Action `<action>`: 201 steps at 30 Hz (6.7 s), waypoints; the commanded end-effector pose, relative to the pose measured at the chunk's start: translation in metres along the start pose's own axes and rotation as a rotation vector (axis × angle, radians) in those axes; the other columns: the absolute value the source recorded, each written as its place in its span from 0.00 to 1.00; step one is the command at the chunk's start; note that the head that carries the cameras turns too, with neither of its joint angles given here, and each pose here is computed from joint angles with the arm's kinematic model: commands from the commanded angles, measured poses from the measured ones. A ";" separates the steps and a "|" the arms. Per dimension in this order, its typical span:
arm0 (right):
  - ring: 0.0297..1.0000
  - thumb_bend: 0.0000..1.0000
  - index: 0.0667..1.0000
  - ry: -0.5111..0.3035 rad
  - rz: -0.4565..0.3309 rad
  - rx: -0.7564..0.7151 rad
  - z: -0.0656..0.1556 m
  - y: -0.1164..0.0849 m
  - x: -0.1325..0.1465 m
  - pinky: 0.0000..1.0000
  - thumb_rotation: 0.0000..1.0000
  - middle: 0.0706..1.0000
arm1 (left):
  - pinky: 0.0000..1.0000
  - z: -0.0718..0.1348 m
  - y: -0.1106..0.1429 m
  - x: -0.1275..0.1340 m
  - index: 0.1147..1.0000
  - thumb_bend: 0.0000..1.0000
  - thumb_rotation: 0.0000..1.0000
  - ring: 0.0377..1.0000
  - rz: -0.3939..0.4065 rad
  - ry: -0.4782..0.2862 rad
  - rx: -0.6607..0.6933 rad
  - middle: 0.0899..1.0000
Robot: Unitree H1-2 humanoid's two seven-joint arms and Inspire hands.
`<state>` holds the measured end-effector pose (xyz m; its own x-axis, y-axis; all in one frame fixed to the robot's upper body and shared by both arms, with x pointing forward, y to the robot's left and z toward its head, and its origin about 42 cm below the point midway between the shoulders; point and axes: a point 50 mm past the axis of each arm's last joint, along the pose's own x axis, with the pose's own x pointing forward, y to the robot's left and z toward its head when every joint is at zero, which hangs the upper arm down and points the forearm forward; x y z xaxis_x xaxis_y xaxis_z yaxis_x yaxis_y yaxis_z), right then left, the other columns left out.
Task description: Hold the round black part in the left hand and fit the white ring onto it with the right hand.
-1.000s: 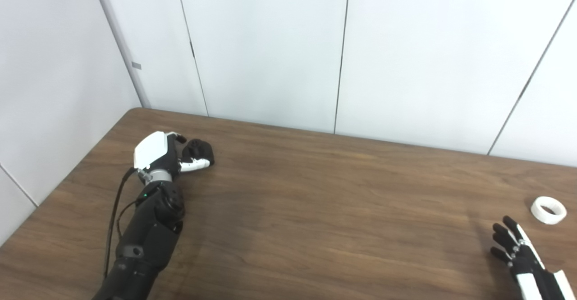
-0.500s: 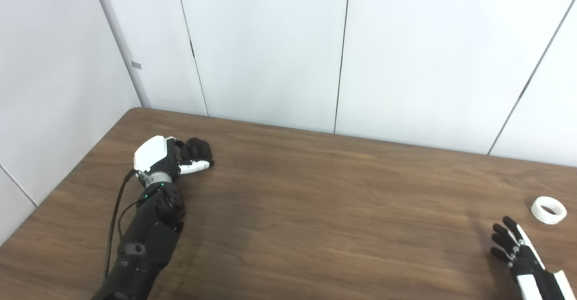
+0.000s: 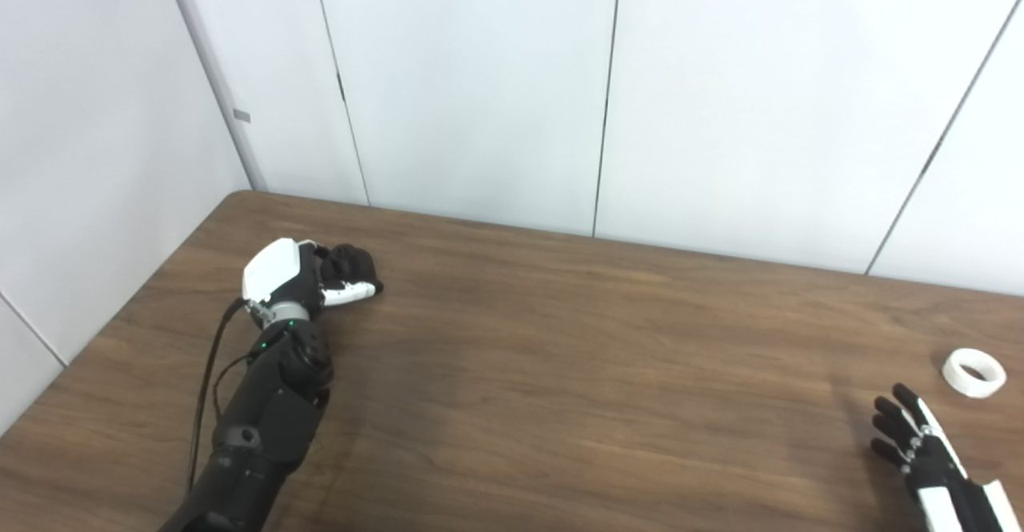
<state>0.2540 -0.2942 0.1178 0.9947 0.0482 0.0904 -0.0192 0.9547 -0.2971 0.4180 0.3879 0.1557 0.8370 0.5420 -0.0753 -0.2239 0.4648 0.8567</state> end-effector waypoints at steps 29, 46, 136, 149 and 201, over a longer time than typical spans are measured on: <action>0.92 0.65 0.97 0.043 -0.001 -0.002 -0.006 0.001 -0.010 0.91 1.00 0.92 | 1.00 0.010 0.028 0.003 0.42 0.52 0.05 0.87 0.099 -0.110 -0.061 0.73; 0.90 0.65 0.95 0.037 -0.019 -0.015 0.001 0.014 -0.004 0.90 1.00 0.90 | 1.00 0.050 0.002 -0.078 0.42 0.52 0.05 0.83 0.061 -0.438 0.008 0.70; 0.89 0.58 0.84 -0.013 -0.190 -0.278 0.115 -0.002 0.053 0.87 0.97 0.88 | 1.00 0.040 -0.096 -0.278 0.42 0.52 0.05 0.88 -0.445 -0.895 0.059 0.77; 0.95 0.66 0.83 0.025 -0.276 -0.614 0.123 -0.056 0.099 0.88 0.62 0.92 | 1.00 0.034 -0.092 -0.276 0.42 0.52 0.05 0.86 -0.440 -0.901 0.066 0.75; 1.00 0.91 0.72 0.446 -0.215 -0.854 0.109 -0.121 0.204 0.96 0.24 0.94 | 1.00 0.026 -0.085 -0.282 0.42 0.52 0.05 0.85 -0.428 -0.912 0.073 0.74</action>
<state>0.4375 -0.3688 0.2398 0.9074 -0.3785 -0.1828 -0.0096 0.4160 -0.9093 0.2205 0.1727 0.1202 0.9112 -0.4087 0.0508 0.1652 0.4757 0.8640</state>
